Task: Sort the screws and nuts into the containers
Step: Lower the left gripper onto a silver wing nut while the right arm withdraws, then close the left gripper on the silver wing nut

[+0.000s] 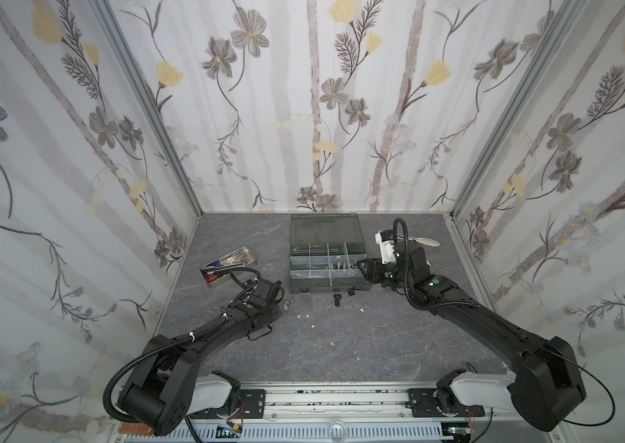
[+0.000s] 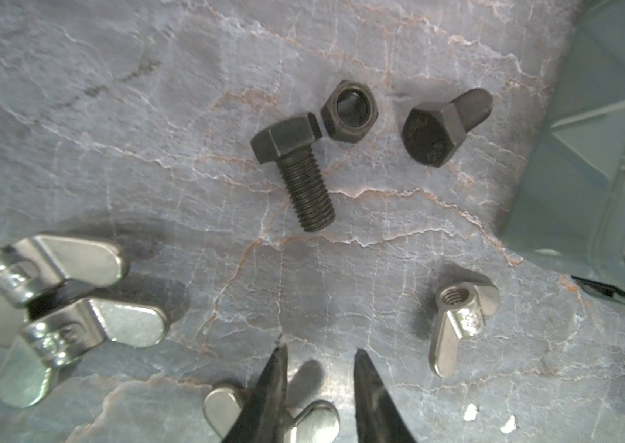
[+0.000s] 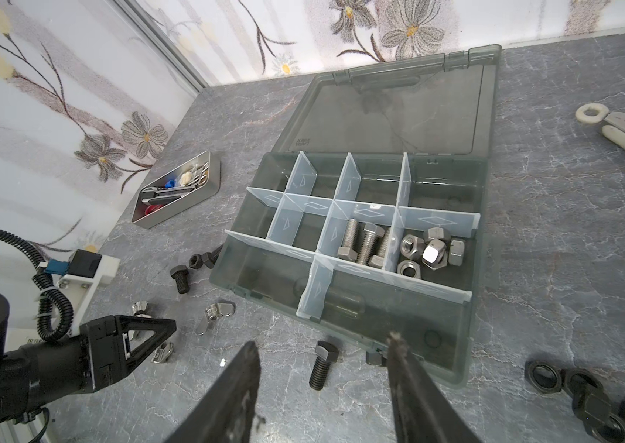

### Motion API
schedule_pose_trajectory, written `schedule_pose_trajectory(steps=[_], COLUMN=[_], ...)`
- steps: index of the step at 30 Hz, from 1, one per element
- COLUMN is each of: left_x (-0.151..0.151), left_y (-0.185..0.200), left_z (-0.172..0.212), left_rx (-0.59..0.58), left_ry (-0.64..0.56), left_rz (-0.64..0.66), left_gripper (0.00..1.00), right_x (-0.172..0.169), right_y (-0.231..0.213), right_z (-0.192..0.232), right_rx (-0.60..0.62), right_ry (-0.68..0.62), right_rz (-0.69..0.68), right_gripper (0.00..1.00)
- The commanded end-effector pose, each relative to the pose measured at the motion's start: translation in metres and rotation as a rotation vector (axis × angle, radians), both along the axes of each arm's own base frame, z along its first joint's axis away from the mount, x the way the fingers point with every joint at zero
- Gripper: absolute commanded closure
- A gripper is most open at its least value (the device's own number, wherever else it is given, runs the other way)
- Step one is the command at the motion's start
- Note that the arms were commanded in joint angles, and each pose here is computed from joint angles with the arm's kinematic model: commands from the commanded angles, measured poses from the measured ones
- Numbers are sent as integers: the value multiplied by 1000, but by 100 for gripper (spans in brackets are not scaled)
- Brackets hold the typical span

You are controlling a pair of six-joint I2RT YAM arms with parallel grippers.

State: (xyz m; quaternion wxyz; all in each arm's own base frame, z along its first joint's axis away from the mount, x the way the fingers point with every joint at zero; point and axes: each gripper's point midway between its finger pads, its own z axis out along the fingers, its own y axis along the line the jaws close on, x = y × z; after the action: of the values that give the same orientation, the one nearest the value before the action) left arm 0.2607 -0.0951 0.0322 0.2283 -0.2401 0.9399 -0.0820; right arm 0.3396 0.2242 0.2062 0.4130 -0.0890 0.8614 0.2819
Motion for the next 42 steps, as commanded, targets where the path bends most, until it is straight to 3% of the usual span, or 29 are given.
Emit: schedule_pose_trajectory(steps=[1, 7, 13, 21, 42], left_x=[-6, -18, -31, -36, -12], left_y=[6, 9, 6, -4, -6], left_z=[5, 9, 14, 2, -9], left_rx=[27, 22, -25, -74, 6], left_ry=[0, 5, 4, 3, 5], left_rz=[-18, -35, -9, 9, 4], left_gripper=[60, 37, 30, 31, 37], right_x=[-1, -2, -4, -7, -12], right_y=[-1, 0, 0, -1, -6], right_z=[1, -2, -2, -6, -12], right_rx=[-5, 0, -1, 1, -23], right_ry=[-5, 3, 7, 15, 20], right_rz=[-1, 5, 7, 10, 7], right_gripper=[45, 45, 45, 45, 44])
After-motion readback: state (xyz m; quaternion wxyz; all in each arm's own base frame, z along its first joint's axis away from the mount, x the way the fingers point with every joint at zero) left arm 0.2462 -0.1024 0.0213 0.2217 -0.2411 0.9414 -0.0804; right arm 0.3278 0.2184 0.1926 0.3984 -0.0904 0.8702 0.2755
